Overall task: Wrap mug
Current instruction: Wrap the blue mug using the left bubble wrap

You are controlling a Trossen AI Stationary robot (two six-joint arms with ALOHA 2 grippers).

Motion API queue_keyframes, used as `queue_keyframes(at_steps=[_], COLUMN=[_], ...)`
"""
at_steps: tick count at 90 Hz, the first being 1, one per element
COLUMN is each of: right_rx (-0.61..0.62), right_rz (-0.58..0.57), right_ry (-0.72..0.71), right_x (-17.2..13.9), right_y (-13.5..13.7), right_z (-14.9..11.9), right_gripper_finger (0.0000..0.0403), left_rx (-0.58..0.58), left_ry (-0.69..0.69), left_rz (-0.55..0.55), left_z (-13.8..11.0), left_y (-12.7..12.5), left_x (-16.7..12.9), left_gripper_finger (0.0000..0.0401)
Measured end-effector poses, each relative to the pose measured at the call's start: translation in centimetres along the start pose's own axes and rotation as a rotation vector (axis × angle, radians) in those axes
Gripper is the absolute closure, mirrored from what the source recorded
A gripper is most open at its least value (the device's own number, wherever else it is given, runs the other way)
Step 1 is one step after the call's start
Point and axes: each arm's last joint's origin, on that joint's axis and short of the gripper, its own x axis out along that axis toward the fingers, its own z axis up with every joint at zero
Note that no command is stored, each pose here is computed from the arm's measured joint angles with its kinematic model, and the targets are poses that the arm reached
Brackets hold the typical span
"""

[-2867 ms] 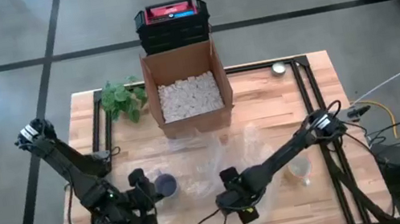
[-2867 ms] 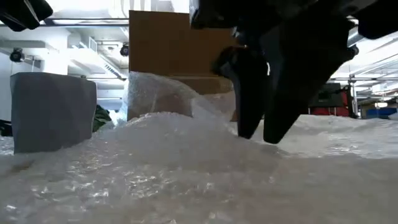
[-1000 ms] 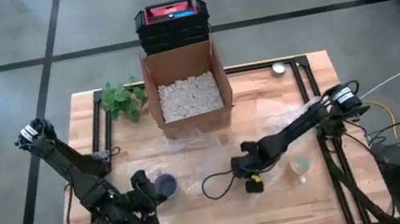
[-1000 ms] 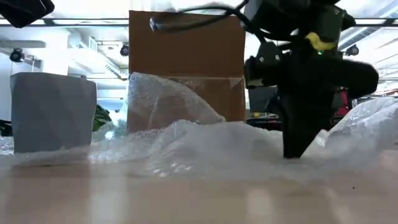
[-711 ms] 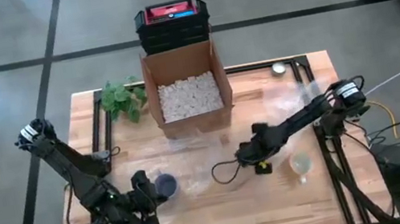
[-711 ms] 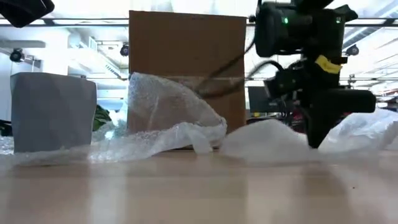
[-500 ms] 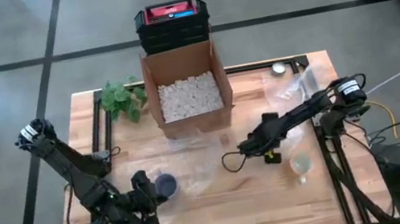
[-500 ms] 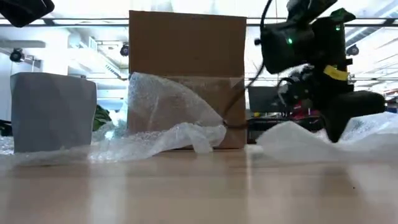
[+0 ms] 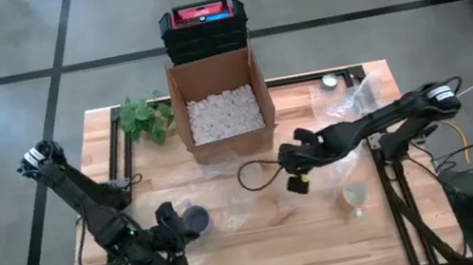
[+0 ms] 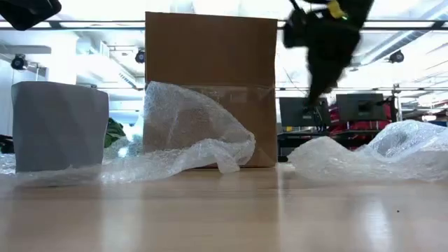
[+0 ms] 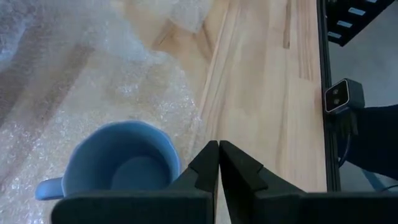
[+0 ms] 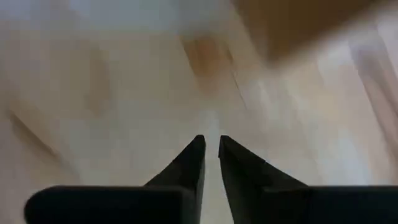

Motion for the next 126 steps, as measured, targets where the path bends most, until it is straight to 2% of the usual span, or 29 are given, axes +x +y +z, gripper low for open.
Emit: queue_keyframes(at_steps=[11,30,35,44,50,59,66,72,83,87,105,126], right_rx=[-0.010,-0.093,-0.099,-0.083,-0.074,-0.064,-0.072,-0.071,-0.071,-0.085,-0.120,-0.110], right_rz=[0.054,0.055,0.021,-0.108,-0.134,-0.110,-0.106,-0.100,-0.075,-0.082,-0.081,-0.031], right_ry=[-0.152,-0.207,-0.215,-0.201,-0.193,-0.188,-0.155,-0.148,-0.095,-0.058,0.047,0.134], right_x=[1.5,6.5,7.6,9.4,10.2,10.8,11.4,11.5,11.5,11.5,10.7,8.1], right_y=[0.7,1.8,1.8,1.2,0.9,1.0,1.0,1.0,1.0,1.1,3.1,7.5], right_z=[0.8,1.3,1.7,2.1,2.4,2.9,2.5,2.5,2.0,1.5,-0.5,-3.3], right_gripper_finger=[0.0288,0.0196,0.0182,0.0169,0.0169,0.0187,0.0219,0.0260,0.0368,0.0387,0.0400,0.0402], left_rx=[0.001,0.000,0.000,0.000,0.000,0.001,0.001,0.001,0.010,0.011,0.005,-0.016], left_ry=[-0.001,-0.011,-0.011,-0.011,-0.011,-0.010,-0.012,-0.014,-0.015,-0.015,-0.020,-0.028], left_rz=[0.000,0.006,0.005,0.006,0.006,0.006,0.007,0.009,0.011,0.011,0.007,-0.007], left_z=[0.0,0.0,0.0,0.0,0.0,0.0,0.0,0.0,0.0,0.0,0.0,0.1], left_y=[0.0,0.0,0.0,0.0,0.0,0.0,0.0,0.0,0.0,0.1,0.0,-0.2], left_x=[0.0,0.0,0.0,0.0,0.0,0.0,0.0,0.0,0.1,0.1,0.1,0.0], left_gripper_finger=[0.0401,0.0401,0.0401,0.0401,0.0401,0.0401,0.0401,0.0401,0.0401,0.0401,0.0401,0.0401])
